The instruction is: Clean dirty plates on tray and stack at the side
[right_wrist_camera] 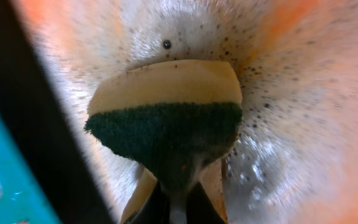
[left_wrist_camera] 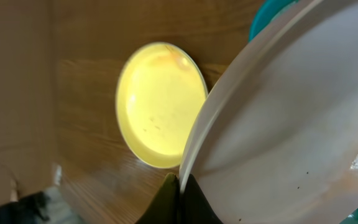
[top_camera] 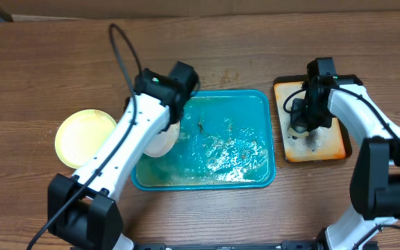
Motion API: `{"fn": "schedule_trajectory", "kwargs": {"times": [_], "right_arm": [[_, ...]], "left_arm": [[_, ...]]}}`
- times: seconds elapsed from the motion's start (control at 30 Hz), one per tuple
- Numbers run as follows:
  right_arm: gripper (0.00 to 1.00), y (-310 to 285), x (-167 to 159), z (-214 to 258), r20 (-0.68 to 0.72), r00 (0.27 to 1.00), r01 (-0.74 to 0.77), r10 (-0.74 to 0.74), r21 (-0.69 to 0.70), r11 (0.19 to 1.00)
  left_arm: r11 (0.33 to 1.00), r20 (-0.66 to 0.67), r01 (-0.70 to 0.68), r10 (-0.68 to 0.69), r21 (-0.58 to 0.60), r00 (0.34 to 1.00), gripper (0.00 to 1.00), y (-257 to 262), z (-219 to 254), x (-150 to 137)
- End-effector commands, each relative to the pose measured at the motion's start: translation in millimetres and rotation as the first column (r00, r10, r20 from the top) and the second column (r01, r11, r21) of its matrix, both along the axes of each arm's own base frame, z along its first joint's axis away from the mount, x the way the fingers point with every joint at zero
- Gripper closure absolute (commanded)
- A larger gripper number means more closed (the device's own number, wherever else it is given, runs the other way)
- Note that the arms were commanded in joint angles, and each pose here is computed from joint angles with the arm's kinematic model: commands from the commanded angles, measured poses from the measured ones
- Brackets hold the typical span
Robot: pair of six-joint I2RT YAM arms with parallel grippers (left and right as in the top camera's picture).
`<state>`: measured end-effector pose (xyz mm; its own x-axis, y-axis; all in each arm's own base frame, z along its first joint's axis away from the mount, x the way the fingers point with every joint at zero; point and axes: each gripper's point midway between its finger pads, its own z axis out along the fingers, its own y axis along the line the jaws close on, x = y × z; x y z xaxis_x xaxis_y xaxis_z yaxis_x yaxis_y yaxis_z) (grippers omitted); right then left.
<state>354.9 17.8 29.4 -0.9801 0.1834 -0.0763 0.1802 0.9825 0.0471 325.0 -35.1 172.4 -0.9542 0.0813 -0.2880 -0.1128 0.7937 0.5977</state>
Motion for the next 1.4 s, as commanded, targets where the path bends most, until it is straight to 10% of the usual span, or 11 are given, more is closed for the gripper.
{"fn": "schedule_trajectory", "kwargs": {"times": [0.0, 0.5, 0.97, 1.37], "right_arm": [[0.96, -5.4, -3.0, -16.8, -0.041, 0.999, -0.013, 0.015, 0.057, 0.998], [0.96, -19.0, -15.9, -44.2, -0.146, 0.988, 0.076, -0.057, 0.132, 0.988], [0.96, -25.0, 16.5, 71.0, 0.153, 0.987, 0.037, -0.053, 0.105, 0.994], [0.96, -22.4, -13.6, -3.3, 0.040, 0.998, 0.036, -0.041, 0.107, 0.994]], "left_arm": [[0.984, 0.168, 0.045, -0.074, 0.171, 0.983, 0.96, -4.7, 43.1, 12.5], [0.932, 0.247, 0.220, -0.294, 0.287, 0.923, 0.96, -66.4, 64.7, 7.5], [0.946, 0.242, 0.200, -0.263, 0.256, 0.934, 0.96, -63.0, 59.9, 4.0], [0.955, 0.233, 0.204, -0.253, 0.213, 0.939, 0.96, -66.9, 53.3, 2.7]]}}
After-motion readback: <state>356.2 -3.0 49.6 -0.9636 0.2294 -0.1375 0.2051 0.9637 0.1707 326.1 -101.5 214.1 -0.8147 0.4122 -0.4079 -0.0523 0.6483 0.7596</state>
